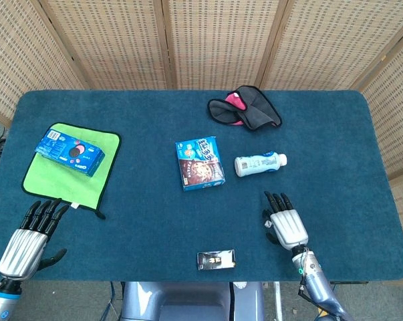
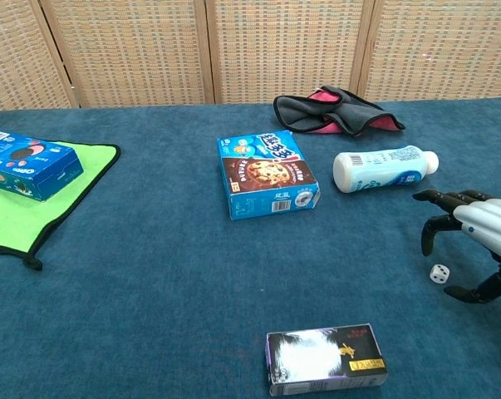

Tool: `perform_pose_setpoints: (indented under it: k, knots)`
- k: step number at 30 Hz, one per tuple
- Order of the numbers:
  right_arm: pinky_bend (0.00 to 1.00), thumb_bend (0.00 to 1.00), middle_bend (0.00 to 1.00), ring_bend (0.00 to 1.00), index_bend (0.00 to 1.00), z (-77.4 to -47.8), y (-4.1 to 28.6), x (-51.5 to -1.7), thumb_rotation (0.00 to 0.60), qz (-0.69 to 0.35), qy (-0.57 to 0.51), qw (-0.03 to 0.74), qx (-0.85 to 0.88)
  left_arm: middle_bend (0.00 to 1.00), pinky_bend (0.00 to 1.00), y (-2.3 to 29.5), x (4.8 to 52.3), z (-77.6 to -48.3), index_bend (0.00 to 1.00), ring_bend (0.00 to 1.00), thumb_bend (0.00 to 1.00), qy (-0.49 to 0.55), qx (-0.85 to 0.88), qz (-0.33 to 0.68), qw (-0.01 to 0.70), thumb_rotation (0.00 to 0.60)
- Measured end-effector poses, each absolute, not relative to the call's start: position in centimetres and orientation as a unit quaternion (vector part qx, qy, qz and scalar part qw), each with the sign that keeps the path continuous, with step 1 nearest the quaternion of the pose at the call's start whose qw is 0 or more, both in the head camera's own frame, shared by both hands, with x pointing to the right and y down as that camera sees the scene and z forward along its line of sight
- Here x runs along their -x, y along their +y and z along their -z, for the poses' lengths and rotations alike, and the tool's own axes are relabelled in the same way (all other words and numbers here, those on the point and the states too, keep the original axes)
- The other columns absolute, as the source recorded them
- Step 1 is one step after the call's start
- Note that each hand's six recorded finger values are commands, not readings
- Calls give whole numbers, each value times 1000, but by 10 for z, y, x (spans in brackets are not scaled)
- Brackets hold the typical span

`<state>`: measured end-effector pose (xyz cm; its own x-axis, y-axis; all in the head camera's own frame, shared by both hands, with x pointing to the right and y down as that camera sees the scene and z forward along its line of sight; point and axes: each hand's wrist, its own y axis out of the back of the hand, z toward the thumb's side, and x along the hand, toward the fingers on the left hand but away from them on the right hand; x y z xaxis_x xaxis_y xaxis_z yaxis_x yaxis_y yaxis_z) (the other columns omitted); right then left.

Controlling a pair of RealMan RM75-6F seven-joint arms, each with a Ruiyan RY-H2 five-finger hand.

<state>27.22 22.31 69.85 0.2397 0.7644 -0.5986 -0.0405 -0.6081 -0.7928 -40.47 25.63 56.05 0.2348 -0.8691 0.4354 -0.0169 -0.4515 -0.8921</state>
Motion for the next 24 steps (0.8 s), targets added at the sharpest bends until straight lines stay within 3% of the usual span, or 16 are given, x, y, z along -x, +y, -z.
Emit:
perform_pose_setpoints:
  k: [24]
  knots:
    - [0,311,0,0,435,-709,217,-267,600,-566,-247,358,701,0,0,257,403,-562,0,0,212,327,672,524,408,600]
